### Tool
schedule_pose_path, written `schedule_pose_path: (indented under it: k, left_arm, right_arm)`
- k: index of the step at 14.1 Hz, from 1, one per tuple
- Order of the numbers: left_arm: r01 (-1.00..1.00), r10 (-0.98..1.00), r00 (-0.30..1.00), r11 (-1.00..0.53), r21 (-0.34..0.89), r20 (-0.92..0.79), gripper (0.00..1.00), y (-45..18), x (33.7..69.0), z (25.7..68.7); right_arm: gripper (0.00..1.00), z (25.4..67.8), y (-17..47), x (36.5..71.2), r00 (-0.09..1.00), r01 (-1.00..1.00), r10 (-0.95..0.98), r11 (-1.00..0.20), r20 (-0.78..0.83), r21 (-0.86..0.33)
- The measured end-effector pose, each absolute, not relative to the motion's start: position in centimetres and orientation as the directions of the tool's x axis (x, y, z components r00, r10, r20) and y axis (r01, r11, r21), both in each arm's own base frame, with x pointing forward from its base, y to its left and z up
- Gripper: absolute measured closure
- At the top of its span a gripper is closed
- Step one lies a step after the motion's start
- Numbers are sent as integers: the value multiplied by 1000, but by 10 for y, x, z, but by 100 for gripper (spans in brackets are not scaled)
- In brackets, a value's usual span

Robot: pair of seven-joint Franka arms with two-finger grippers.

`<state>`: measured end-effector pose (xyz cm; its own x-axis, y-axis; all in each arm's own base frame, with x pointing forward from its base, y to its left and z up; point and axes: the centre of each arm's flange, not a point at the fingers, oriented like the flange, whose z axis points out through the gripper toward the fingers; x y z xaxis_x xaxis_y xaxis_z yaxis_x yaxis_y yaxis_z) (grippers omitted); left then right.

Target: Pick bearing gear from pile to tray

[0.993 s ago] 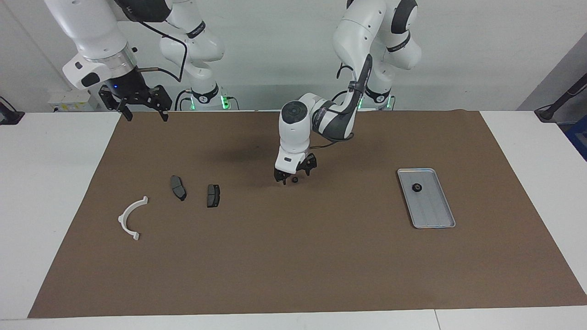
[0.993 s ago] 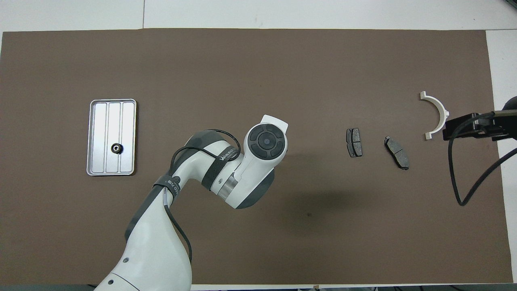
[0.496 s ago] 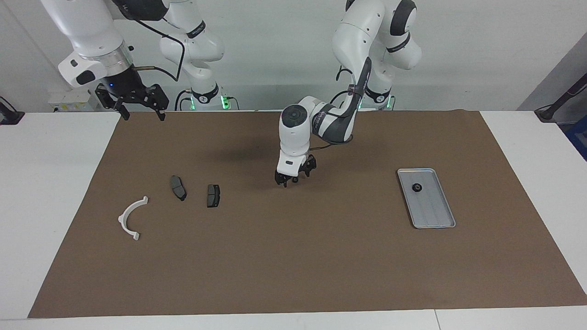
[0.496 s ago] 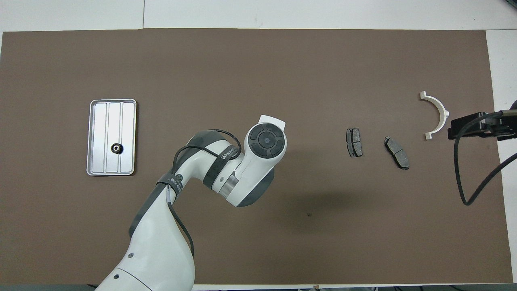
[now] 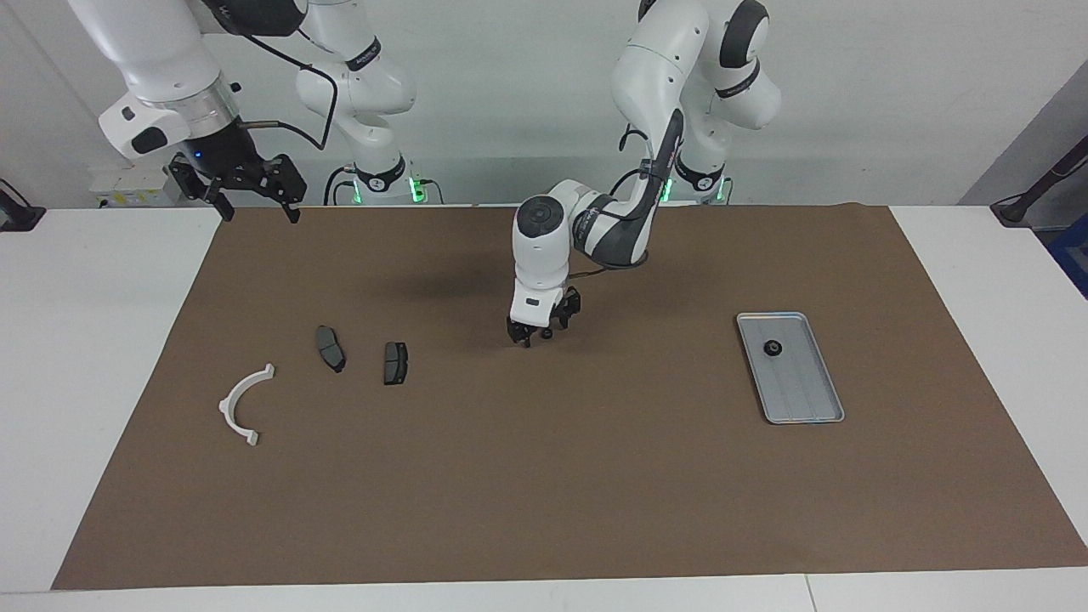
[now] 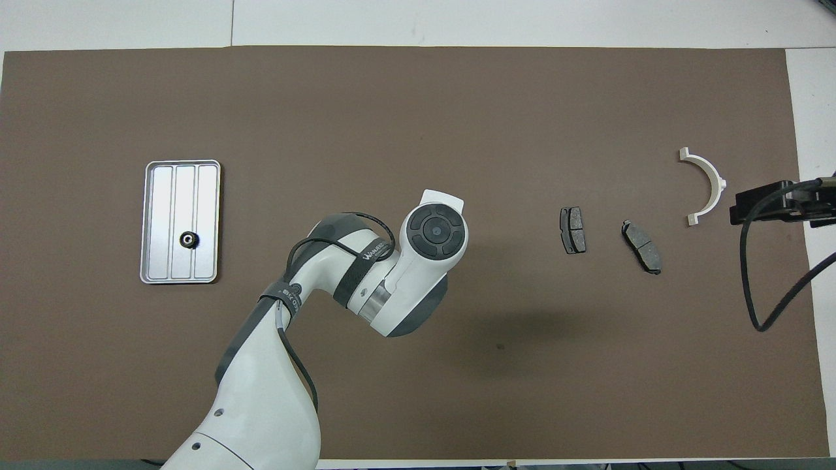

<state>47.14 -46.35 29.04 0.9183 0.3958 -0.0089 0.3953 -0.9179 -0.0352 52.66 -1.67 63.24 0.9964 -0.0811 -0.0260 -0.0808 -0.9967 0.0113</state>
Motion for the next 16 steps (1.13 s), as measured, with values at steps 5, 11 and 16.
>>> schedule_pose_path:
  k: [5,11,16]
  left_arm:
    - [395,395,919,-918,-24,-4,41,-466,471,292]
    - [398,398,917,-917,-25,-3,75,-462,470,296]
    - [414,414,910,-910,-33,0,75,-450,480,299]
  right_arm:
    - [0,632,-24,525,995,-90,-91,-995,-30,32]
    - [0,632,-23,525,995,-89,-90,-996,-34,33]
    - [0,632,-19,525,996,-82,-83,-996,-37,33]
